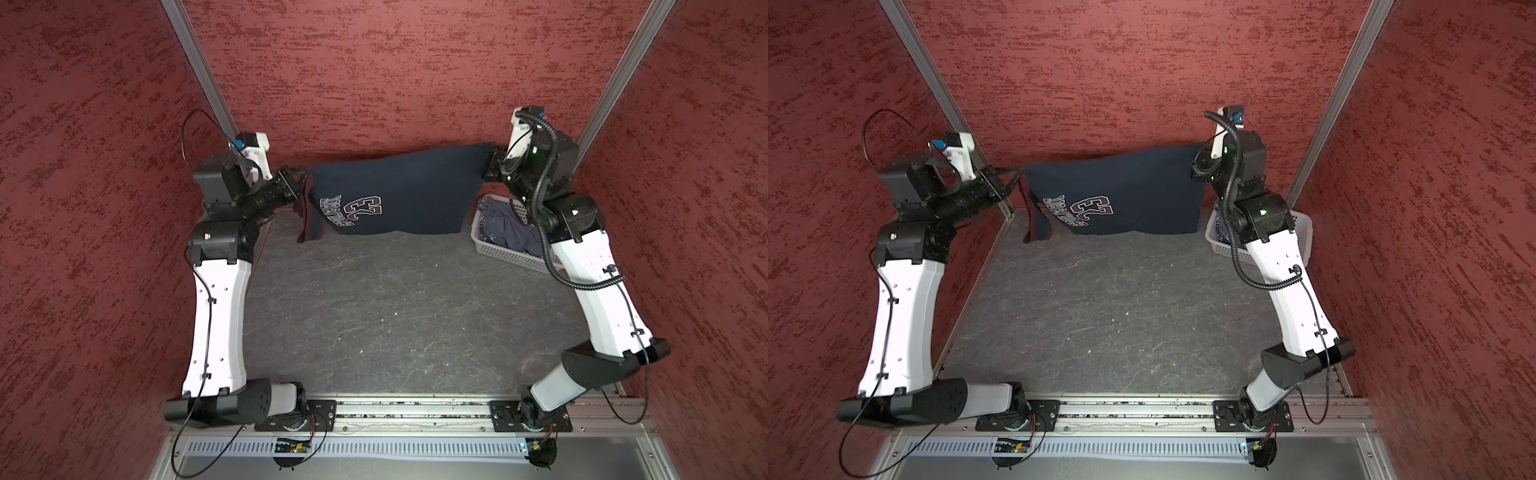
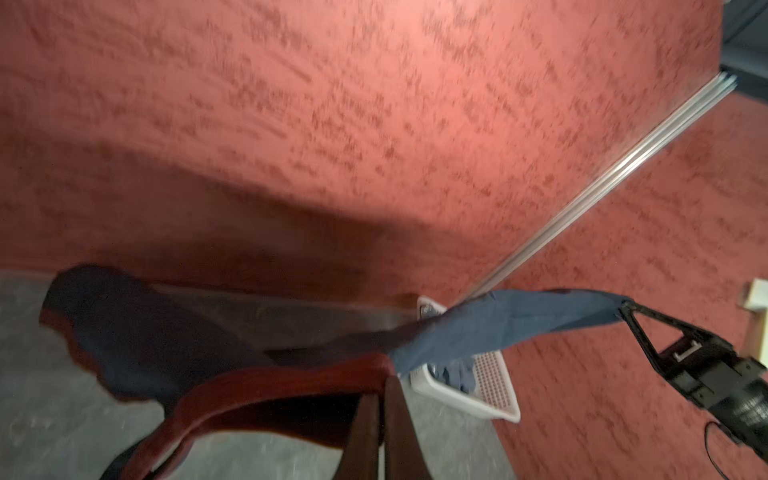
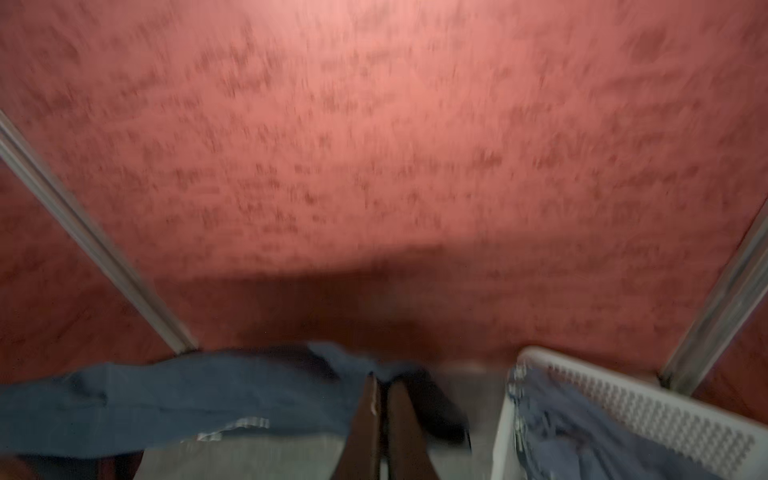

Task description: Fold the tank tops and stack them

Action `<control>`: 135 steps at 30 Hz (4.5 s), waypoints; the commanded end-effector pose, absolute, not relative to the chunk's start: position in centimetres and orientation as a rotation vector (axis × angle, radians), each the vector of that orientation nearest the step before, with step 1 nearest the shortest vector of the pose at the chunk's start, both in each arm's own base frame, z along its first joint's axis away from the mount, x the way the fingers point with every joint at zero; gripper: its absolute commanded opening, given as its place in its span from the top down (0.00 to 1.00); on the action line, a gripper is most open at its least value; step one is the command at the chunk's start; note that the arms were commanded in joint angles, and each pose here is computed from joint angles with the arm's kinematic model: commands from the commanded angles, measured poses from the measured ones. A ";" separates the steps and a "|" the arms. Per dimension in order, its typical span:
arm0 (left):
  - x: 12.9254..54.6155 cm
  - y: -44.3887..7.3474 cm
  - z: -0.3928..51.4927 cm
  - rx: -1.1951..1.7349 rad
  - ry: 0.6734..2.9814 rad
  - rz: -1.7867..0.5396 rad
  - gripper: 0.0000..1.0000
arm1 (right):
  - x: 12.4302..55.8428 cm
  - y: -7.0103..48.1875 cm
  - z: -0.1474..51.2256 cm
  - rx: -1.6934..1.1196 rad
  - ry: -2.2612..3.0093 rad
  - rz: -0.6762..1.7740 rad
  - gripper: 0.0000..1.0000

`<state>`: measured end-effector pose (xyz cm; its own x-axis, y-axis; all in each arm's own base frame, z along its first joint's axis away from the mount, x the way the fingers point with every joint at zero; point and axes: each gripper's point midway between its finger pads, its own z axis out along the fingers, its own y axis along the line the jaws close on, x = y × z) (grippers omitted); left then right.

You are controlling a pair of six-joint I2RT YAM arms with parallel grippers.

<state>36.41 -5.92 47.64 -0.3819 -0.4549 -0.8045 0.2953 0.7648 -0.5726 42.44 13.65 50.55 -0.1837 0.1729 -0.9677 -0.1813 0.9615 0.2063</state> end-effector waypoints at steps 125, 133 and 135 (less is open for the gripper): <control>22.0 6.4 4.6 -1.450 2.145 -0.275 0.58 | 26.2 2.6 8.4 0.805 2.373 0.076 1.00; 21.4 5.4 4.4 -1.443 2.193 -0.287 0.37 | 26.7 2.9 9.0 0.764 2.371 0.085 0.91; 21.9 5.8 4.4 -1.429 2.202 -0.264 0.35 | 26.7 2.8 9.2 0.755 2.369 0.082 0.75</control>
